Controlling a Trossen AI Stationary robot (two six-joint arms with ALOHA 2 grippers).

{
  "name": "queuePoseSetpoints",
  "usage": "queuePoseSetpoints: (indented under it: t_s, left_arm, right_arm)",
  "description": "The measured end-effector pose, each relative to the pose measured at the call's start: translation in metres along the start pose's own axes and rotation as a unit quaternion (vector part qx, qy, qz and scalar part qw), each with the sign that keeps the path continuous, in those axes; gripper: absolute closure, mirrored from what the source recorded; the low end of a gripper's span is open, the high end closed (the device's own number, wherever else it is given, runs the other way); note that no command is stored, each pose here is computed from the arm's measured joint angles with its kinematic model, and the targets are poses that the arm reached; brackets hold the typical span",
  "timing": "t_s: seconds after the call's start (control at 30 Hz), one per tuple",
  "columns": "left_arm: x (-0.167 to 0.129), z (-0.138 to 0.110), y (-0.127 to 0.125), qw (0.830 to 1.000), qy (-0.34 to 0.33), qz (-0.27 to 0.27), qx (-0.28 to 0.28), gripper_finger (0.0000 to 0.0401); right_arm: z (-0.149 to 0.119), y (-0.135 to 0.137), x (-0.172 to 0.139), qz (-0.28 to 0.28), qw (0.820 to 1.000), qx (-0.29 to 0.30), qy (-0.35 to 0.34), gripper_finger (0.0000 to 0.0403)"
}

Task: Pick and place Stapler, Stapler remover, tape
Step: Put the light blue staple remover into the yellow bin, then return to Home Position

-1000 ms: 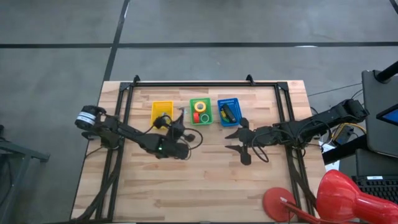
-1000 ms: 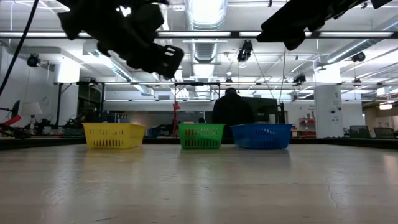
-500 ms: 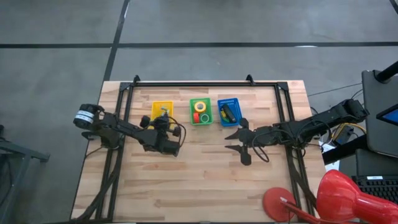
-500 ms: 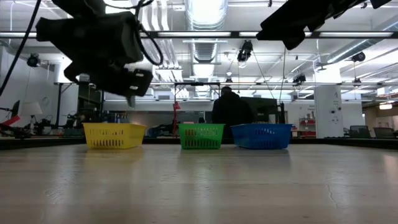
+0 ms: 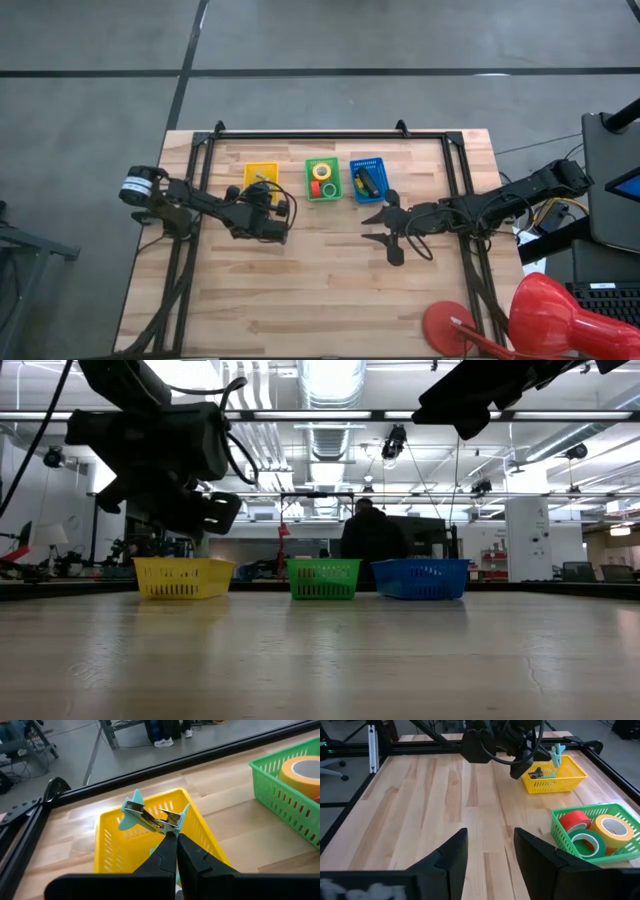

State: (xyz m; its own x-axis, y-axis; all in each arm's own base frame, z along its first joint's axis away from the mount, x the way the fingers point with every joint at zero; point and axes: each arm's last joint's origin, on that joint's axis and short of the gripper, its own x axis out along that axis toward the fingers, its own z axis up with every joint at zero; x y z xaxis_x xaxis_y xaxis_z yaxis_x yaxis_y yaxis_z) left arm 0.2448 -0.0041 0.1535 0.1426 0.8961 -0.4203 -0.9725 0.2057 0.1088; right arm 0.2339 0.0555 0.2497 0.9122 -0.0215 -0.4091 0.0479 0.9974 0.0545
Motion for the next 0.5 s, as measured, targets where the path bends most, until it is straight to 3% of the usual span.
queuePoseSetpoints:
  t_s: [0.17, 0.5]
  left_arm:
    - [0.0000, 0.0004, -0.0007, 1.000, -0.006, -0.001, -0.004, 0.0383]
    - [-0.0007, 0.0033, -0.0034, 1.000, -0.025, -0.003, -0.015, 0.0293]
  right_arm:
    - [0.0000, 0.0000, 0.0000, 0.000, 1.000, 0.000, 0.000, 0.0251]
    - [-0.0001, 0.0000, 0.0001, 0.000, 1.000, 0.000, 0.000, 0.0267]
